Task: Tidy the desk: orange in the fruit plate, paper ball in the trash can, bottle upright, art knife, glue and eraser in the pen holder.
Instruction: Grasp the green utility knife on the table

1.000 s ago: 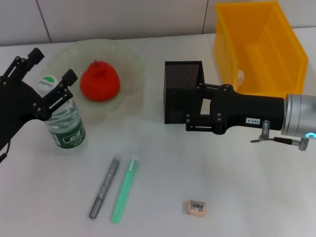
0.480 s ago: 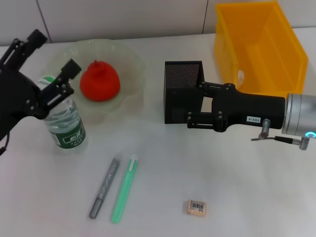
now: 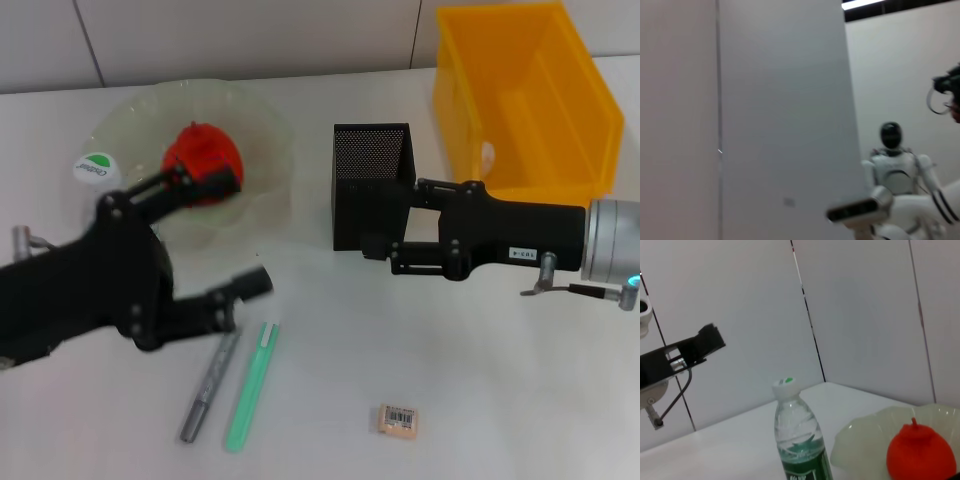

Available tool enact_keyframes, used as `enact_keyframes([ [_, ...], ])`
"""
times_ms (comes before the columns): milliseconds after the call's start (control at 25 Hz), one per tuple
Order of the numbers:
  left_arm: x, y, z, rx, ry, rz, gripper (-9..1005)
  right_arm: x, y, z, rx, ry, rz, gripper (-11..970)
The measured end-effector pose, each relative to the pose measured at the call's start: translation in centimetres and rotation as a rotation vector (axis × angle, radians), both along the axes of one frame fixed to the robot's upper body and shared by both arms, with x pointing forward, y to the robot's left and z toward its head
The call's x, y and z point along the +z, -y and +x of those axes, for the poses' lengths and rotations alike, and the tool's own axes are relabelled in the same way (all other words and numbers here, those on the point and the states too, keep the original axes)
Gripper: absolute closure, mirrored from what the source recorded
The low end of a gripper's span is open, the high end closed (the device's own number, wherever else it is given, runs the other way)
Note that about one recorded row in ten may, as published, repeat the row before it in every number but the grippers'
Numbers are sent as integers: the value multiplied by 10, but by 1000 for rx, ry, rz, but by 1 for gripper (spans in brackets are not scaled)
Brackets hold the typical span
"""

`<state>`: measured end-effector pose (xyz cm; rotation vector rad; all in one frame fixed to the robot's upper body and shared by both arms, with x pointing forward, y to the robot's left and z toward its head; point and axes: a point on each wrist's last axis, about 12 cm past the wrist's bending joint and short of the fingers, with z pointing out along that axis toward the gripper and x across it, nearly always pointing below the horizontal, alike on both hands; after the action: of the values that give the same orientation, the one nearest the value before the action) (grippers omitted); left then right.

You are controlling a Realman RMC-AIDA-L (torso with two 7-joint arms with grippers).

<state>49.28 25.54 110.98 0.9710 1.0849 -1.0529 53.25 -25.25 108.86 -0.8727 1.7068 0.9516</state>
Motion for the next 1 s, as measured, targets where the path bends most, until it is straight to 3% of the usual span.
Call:
enact_keyframes([
  [80, 0, 4, 0, -63, -52, 64, 149, -1, 2, -2, 12, -2, -27, 193],
  [320, -8, 4, 0, -100, -175, 150, 149, -4, 10, -12, 68, 47, -137, 193],
  [680, -21, -4, -2, -18, -271, 180, 150, 4, 40, -36, 70, 102, -78, 193],
  [1000, -28, -5, -2, 25, -315, 193, 150, 9, 80, -77, 59, 101, -96, 193],
])
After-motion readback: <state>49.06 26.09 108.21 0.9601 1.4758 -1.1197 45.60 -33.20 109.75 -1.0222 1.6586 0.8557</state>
